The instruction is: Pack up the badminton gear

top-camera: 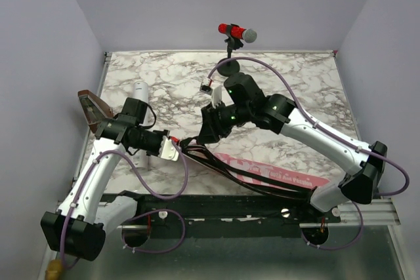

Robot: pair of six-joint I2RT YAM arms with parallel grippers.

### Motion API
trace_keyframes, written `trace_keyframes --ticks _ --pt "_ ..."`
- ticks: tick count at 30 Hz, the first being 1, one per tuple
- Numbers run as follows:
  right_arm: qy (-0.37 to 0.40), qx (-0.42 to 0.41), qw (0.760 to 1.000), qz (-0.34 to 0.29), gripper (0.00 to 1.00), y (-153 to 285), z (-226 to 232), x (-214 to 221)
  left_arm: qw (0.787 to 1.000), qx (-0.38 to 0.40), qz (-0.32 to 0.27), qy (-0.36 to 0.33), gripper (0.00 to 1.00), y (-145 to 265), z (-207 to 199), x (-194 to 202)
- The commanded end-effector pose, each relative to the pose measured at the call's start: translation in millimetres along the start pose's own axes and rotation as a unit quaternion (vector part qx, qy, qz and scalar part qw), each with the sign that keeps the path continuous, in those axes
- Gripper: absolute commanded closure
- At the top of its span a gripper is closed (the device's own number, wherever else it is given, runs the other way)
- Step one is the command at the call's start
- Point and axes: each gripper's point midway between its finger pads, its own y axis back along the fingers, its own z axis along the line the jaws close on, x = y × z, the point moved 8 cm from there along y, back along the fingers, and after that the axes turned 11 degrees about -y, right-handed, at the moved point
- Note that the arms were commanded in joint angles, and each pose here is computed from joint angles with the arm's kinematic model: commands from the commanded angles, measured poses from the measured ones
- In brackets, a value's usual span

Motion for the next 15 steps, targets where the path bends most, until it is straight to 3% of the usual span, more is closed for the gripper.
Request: trace_keyframes --ticks 1,15 --pt "0.023 -0.022 0.999 -0.006 0.51 18 16 -1 0.998 0.033 -0.03 0.035 1.0 0 -7 -10" --pt "-0.031 -0.085 0.995 0.045 0.47 -17 9 11 0.997 0.034 -0.031 0.058 1.0 -2 -2 -8"
